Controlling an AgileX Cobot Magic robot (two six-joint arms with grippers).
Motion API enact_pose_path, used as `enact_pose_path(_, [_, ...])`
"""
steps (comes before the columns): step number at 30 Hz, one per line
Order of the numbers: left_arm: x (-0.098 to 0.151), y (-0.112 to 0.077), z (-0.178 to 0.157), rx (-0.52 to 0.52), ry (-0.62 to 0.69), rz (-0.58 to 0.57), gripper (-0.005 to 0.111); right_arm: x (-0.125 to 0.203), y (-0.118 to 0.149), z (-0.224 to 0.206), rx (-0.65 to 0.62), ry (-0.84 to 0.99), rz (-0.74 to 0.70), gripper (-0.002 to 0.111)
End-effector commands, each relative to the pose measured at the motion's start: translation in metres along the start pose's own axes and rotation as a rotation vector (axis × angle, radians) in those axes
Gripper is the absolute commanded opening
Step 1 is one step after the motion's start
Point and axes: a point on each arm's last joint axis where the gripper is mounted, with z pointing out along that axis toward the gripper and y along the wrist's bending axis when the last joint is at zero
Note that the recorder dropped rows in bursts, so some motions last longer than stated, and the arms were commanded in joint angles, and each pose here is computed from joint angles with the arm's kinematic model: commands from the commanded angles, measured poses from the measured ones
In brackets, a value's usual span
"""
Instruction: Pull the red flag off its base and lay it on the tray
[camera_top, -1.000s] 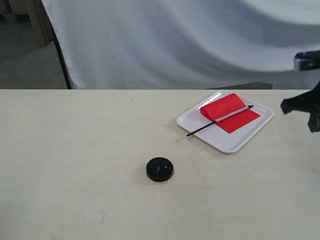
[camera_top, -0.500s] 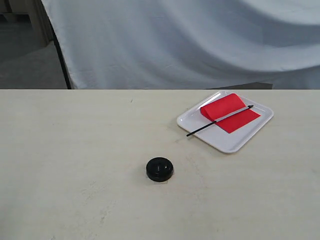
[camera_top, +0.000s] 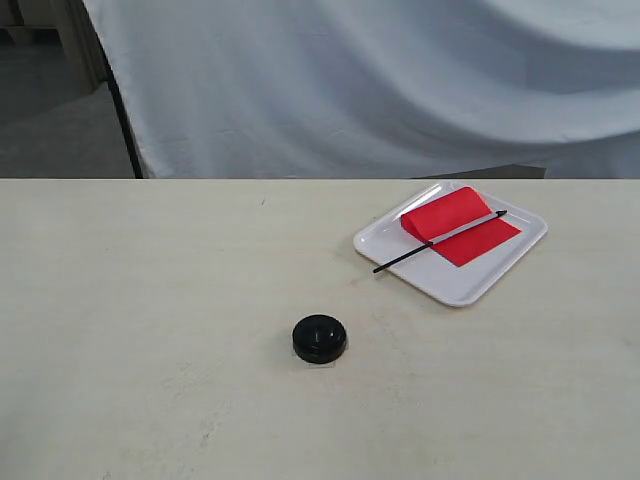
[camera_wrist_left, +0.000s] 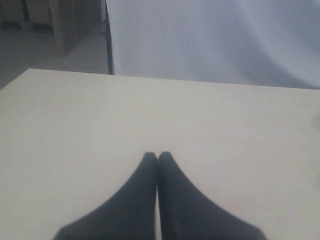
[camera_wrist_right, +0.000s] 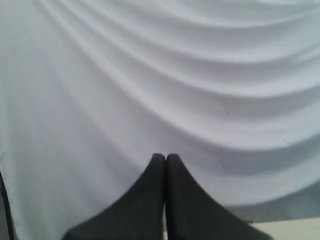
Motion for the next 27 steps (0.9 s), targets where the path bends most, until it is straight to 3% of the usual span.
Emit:
enact_pose_path(1, [0.002,0.0,0.0,0.002,0.009,-0.002,0.0,-0.001,0.0,-0.006,-0.009,-0.046,-0.011,-0.001])
enact_pose_path(9, [0.002,0.0,0.0,0.001,0.012,-0.002,0.0,0.011,-0.001,-0.005,-0.009,0.026,0.023,-0.001])
enact_pose_path(19, [0.002,0.0,0.0,0.001,0.012,-0.002,0.0,0.109,-0.013,0.001,0.022,0.205,0.024,-0.001])
enact_pose_path(22, [0.002,0.0,0.0,0.001,0.012,-0.002,0.0,0.119,-0.014,-0.002,0.029,0.322,-0.02,-0.001])
enact_pose_path(27, [0.002,0.0,0.0,0.001,0.014,-0.002,0.0,0.119,-0.014,-0.002,0.028,0.321,-0.021,-0.001])
